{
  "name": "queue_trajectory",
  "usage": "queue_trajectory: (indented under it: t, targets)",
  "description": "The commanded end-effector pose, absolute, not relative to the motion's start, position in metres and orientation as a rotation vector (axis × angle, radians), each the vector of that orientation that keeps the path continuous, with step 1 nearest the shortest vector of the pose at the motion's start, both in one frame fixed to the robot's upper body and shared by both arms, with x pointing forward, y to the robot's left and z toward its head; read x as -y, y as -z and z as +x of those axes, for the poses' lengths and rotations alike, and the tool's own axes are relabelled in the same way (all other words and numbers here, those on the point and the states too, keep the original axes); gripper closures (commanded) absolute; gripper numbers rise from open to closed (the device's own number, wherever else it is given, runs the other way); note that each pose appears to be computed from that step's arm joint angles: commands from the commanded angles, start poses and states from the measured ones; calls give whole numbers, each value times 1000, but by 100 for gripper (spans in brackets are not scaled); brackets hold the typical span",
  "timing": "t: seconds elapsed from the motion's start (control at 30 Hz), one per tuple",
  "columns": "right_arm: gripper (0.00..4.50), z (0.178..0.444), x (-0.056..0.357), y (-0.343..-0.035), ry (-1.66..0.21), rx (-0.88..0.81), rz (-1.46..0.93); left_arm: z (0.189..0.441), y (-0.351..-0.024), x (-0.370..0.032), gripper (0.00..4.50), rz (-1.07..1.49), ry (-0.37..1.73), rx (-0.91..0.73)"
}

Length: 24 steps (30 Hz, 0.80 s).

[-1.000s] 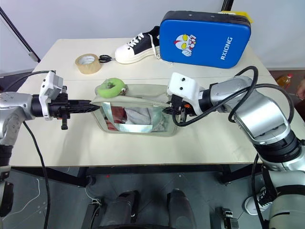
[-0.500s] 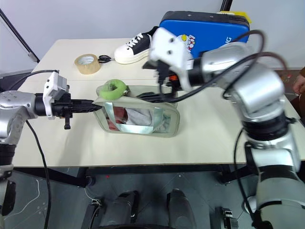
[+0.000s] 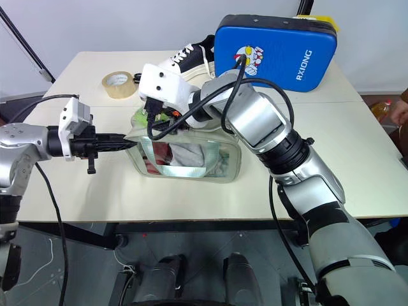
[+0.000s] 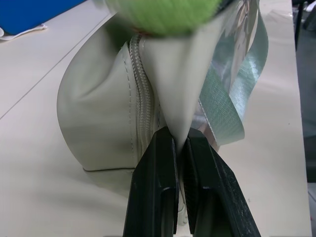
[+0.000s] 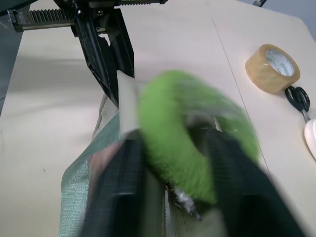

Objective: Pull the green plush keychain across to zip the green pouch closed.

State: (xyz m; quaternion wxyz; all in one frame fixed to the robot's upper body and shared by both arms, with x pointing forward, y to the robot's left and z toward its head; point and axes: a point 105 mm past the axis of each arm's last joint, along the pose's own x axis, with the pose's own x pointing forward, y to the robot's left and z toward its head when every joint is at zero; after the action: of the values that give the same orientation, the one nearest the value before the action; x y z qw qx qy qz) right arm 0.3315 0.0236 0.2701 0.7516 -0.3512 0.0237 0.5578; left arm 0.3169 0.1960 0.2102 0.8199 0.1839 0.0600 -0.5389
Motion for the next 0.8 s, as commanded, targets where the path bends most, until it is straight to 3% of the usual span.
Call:
queue_trajectory:
  t: [0.03,0.17,0.3,0.63,0.8]
  targets:
    - [446,327,-24,-281,-1214,0,-794,315,-216,-199,450,416,1142,-112]
    - [446,328,-17,-285,-1200,-5,-767,316,-216,-199,450,419,1139,-112]
    - [446,335,21,-296,-1112,-52,-676,316,-216,-201,450,419,1132,-113]
    - [446,355,183,-284,-590,-244,-675,317,-214,-205,450,410,1115,-123]
    - [446,356,253,-247,-356,-400,-836,318,-215,-206,450,397,1101,-121]
